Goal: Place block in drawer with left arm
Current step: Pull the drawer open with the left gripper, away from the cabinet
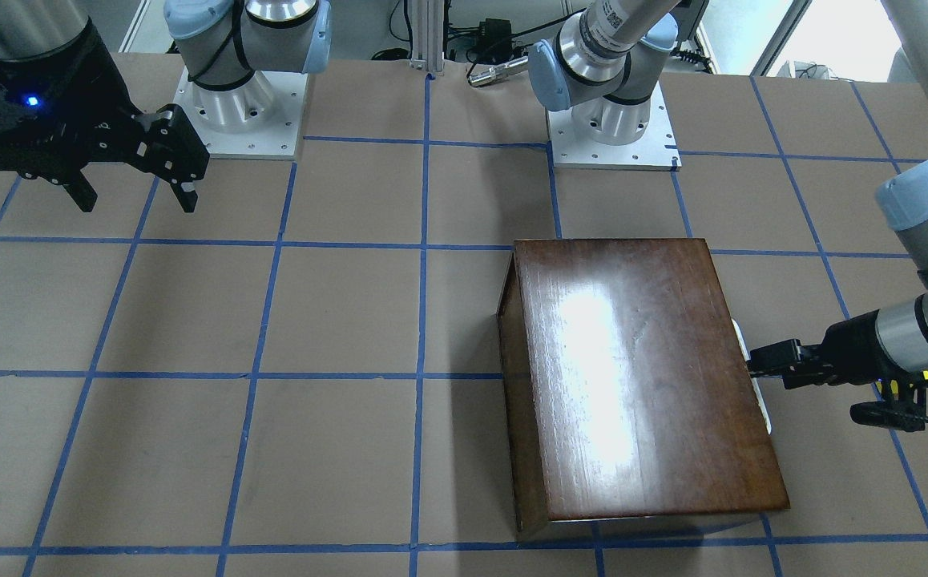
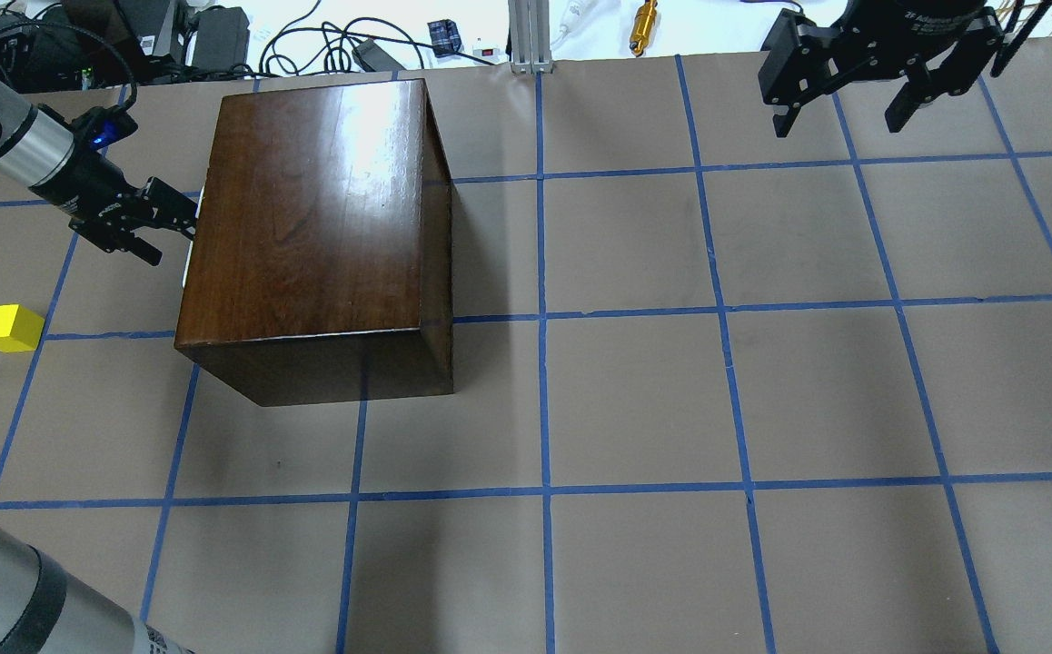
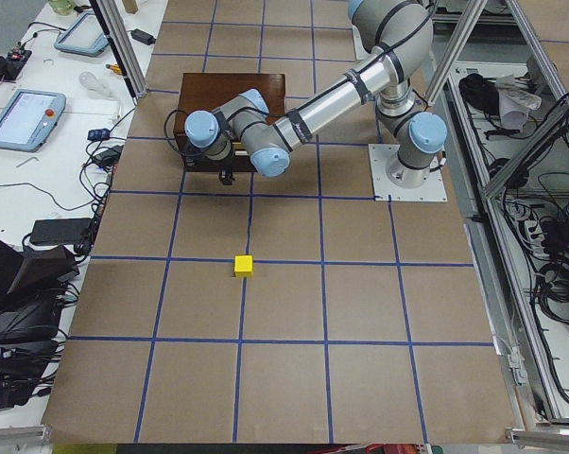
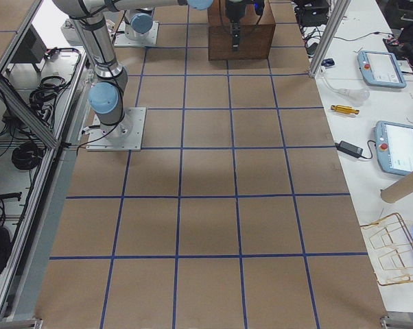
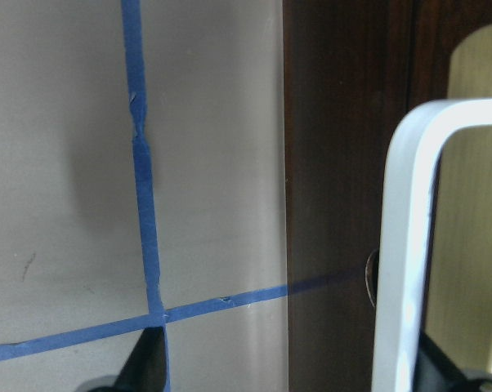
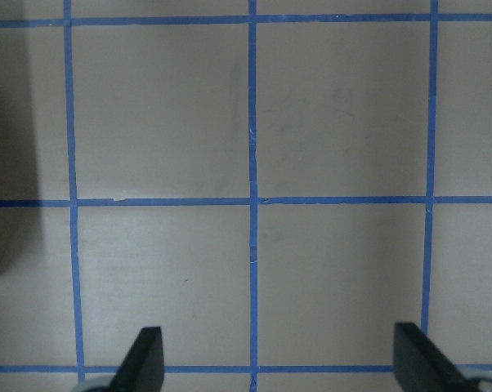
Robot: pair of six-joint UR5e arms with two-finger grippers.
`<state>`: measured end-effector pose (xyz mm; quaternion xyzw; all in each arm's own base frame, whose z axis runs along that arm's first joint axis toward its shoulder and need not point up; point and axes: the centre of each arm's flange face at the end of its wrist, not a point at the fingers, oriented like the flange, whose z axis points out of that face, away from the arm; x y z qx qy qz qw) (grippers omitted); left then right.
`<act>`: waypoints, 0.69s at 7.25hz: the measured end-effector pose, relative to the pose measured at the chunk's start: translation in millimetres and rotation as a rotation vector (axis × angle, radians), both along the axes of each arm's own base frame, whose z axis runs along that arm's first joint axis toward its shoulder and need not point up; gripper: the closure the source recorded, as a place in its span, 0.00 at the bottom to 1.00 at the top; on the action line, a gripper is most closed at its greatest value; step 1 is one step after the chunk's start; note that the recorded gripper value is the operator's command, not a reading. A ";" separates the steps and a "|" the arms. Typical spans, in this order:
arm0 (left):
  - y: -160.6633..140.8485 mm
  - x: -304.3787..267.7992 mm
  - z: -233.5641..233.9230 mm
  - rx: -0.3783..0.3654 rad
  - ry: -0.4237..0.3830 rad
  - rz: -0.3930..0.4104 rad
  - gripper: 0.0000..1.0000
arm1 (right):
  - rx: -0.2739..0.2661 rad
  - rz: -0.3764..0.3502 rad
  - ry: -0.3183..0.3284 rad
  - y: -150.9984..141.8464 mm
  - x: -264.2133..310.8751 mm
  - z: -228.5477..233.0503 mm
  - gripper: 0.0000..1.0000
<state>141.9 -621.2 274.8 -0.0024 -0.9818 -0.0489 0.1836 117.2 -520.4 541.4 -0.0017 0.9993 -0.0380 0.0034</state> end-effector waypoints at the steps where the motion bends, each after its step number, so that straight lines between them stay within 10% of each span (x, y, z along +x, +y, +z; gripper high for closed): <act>1: 1.8 5.5 0.0 0.000 0.000 0.008 0.00 | 0.000 0.000 0.000 0.0 0.1 0.0 0.00; 5: 6.8 22.2 1.4 -0.003 0.001 0.035 0.00 | 0.000 0.001 -0.001 0.1 0.4 0.0 0.00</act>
